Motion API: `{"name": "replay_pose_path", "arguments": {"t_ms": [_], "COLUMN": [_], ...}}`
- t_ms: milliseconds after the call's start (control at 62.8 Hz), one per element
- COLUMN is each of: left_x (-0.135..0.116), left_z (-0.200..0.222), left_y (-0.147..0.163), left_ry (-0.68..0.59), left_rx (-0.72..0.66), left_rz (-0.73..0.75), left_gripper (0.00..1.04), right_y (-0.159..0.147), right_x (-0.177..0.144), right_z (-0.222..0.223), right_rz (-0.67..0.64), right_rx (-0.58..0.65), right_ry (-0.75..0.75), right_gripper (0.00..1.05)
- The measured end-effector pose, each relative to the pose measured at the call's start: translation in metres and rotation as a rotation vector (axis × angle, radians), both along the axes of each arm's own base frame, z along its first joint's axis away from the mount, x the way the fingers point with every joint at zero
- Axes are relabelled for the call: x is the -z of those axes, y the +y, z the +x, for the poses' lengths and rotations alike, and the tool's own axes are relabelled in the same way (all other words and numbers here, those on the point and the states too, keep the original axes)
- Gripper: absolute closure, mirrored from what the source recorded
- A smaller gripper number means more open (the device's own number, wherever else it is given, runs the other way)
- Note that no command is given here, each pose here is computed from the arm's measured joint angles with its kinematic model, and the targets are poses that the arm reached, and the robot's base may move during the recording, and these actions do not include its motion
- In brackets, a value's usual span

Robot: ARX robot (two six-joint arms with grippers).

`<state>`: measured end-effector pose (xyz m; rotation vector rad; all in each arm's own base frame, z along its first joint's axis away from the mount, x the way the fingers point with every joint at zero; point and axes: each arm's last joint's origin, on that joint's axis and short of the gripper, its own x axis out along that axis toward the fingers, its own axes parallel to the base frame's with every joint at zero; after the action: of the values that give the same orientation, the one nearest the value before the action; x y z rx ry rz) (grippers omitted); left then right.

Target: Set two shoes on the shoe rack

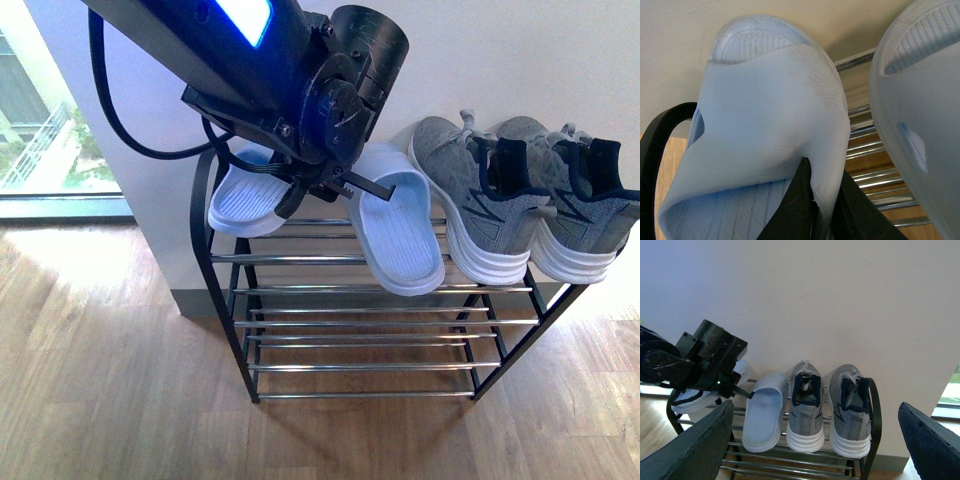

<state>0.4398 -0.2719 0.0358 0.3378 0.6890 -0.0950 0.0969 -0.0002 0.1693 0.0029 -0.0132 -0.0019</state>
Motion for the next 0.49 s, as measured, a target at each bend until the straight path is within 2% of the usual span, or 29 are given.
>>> {"name": "replay_pose_path", "arguments": {"t_ms": [446,494], "left_x": [0.017,0.018], "left_z": [0.001,0.001], "left_y": [-0.004,-0.005], "left_ry": [0.002,0.006], "left_rx": [-0.126,-0.134], "left_rz": [-0.043,-0.048], "left_gripper": [1.00,0.96], "right_y": [0.000,0.000], "right_x": [0.000,0.000], "right_z": [0.000,0.000], "right_rz": [0.000,0.000], "right_rx": [0.000,0.000], "right_ry": [0.000,0.000], "right_gripper": [0.09,0.09]}}
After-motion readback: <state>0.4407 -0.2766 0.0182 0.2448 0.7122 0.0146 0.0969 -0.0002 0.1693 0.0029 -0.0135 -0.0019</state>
